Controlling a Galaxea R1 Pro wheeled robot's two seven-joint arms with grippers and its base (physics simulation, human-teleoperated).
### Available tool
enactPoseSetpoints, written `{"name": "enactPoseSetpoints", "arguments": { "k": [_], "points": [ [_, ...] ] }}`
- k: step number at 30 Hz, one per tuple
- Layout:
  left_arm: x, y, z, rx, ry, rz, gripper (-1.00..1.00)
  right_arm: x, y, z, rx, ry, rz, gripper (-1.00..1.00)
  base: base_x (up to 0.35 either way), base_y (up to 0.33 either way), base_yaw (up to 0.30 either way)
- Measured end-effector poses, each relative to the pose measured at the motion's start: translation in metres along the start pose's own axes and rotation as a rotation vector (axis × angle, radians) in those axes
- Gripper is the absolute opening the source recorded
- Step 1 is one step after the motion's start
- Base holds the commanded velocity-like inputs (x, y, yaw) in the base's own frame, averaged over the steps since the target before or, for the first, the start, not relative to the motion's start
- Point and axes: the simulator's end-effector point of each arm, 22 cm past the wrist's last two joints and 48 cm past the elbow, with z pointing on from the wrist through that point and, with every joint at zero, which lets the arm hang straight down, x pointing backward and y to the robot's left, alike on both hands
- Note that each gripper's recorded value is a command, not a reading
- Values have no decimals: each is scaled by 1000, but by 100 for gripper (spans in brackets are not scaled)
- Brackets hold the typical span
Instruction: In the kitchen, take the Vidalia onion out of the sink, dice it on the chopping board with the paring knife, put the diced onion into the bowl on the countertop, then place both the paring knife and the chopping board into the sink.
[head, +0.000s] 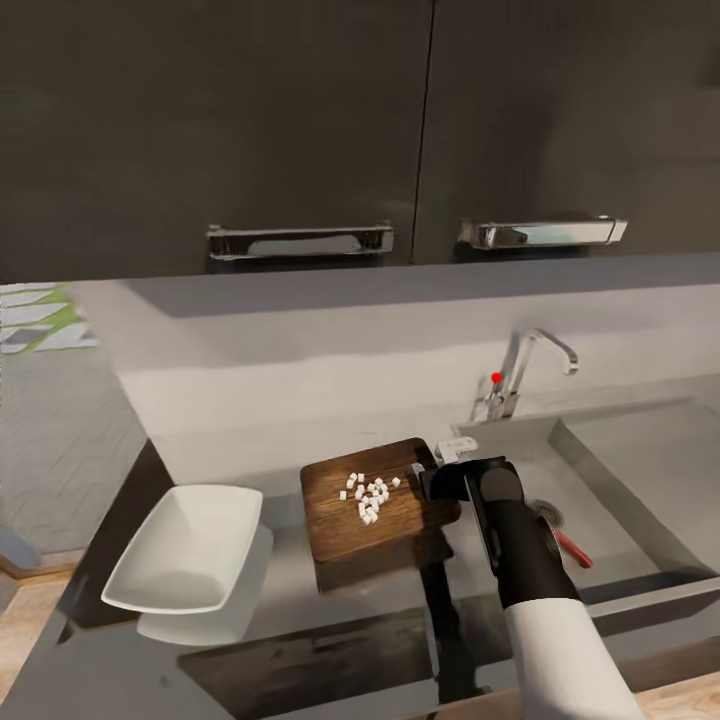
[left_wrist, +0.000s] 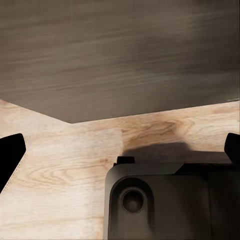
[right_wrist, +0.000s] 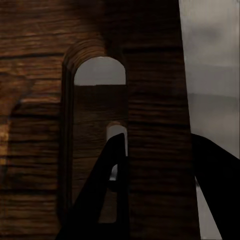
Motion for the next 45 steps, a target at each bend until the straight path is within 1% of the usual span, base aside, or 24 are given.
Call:
{"name": "enactPoseSetpoints", "arguments": {
  "k": [21,23,28,35,36,37,38,45],
  "points": [
    [-12,-1,1,2,-31,1,100,-13,1,-15,4,-32,-6,-100,0,26,0],
    [-11,-6,0,19,-31,21,100,-14,1,-17,8,-34,-9,-100,0,227,0],
    [-8,-4,-2,12,-29,14,100,-17,1,-20,6,-42,-9,-100,0,288,0],
    [-9,-6,-3,21,-37,24,100,-22,1,-25,9,-53,-12,-100,0,301,0],
    [-11,-3,-2,12,-40,14,100,-22,1,-26,10,-54,-13,-100,0,301,0],
    [-12,-2,0,10,-36,17,100,-23,2,-27,10,-55,-13,-100,0,301,0],
    [-20,0,1,2,-54,-1,100,-23,1,-28,11,-57,-14,-100,0,295,0],
    [-28,-1,2,2,-71,-2,100,-28,3,-33,8,-70,-13,-100,0,169,0]
  ]
}}
